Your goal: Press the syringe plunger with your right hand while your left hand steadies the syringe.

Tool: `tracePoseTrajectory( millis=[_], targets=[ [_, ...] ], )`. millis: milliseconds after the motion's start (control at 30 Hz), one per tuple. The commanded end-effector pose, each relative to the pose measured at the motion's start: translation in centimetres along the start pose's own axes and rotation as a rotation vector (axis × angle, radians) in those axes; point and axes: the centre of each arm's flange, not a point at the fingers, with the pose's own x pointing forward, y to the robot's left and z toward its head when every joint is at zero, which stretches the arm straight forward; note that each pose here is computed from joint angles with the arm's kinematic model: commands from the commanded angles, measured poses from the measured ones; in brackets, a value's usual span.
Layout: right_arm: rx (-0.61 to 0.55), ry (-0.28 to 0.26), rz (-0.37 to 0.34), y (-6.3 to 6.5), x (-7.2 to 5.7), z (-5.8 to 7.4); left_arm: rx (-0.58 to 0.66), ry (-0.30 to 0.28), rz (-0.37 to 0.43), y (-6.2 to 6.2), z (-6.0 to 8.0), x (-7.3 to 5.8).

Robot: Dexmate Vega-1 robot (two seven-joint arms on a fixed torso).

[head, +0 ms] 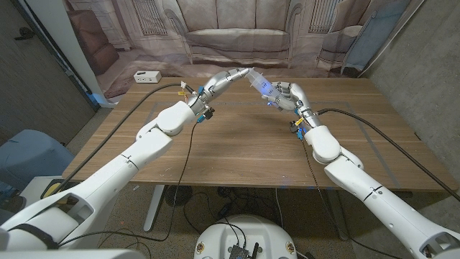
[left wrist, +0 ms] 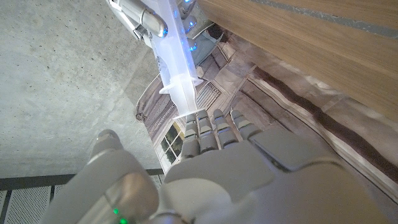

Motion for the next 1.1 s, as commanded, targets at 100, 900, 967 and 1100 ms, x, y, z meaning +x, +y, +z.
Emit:
tracePoseTrajectory(
  millis=[100, 900, 967, 1100],
  targets=[
    [0.002, 0.001, -0.009, -0.18, -0.27, 0.12, -0.015, -0.004, -0.012, -0.88, 0.01, -0.06],
    [0.007, 0.002, -0.01, -0.1, -0.48, 0.1, -0.019, -0.001, -0.026, -1.21, 0.08, -0.24],
    [0.004, 0.002, -0.008, -0.09, -0.5, 0.09, -0.026, -0.001, -0.024, -1.14, 0.08, -0.3],
    [0.004, 0.003, -0.01, -0.11, -0.57, 0.11, -0.035, -0.001, -0.018, -1.03, 0.08, -0.37]
  ],
)
